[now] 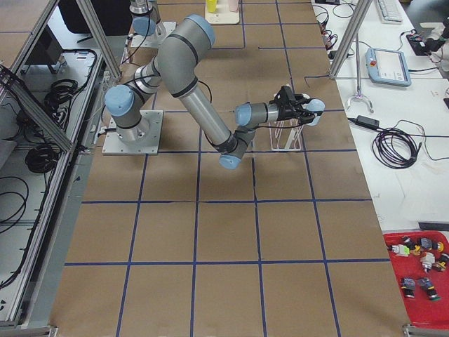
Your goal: Transfer IKEA cup to right arm and place on rack
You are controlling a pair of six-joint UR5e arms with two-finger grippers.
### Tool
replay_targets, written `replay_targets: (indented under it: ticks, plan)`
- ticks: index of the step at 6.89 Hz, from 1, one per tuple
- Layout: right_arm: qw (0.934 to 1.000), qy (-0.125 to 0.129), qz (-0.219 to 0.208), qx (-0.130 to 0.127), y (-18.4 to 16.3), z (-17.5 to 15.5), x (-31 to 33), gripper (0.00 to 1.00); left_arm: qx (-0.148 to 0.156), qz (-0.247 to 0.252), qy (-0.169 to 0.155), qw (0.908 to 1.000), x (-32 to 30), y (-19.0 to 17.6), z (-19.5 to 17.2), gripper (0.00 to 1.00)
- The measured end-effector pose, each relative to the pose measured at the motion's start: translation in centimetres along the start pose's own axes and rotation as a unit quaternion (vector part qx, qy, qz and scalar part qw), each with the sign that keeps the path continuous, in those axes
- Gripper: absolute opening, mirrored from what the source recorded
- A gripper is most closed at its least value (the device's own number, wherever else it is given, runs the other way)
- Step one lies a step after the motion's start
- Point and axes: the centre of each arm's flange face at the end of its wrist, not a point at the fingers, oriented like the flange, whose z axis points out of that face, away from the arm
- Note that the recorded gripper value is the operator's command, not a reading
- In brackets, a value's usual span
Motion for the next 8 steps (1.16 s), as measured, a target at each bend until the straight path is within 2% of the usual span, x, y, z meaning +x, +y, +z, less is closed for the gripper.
replay_targets:
  ticks: [3,4,5,6,7,8]
  plan:
    - [1.0000,-0.001,0.005,-0.005,0.9,0.1,0.0,0.10,0.001,0.000,0.000,1.0000,0.0,0.0,-0.1,0.99]
    - [1.0000,-0.001,0.006,-0.007,1.1,0.1,0.0,0.18,0.001,0.001,0.000,1.0000,0.1,0.0,-0.1,0.99]
    - [0.9999,-0.001,0.007,-0.009,1.3,0.0,-0.1,0.42,0.001,0.000,0.000,1.0000,0.1,0.0,-0.1,0.99]
    - [1.0000,0.000,0.005,-0.009,1.4,-0.1,-0.1,0.79,0.001,0.000,0.000,1.0000,0.1,0.0,-0.1,0.99]
    - [1.0000,0.001,0.000,-0.003,1.3,-0.3,-0.2,0.99,0.001,0.000,0.000,1.0000,0.1,0.0,-0.1,0.99]
    - [1.0000,0.003,-0.002,0.001,1.2,-0.3,-0.2,1.00,0.001,0.000,0.000,1.0000,0.1,0.0,0.0,0.99]
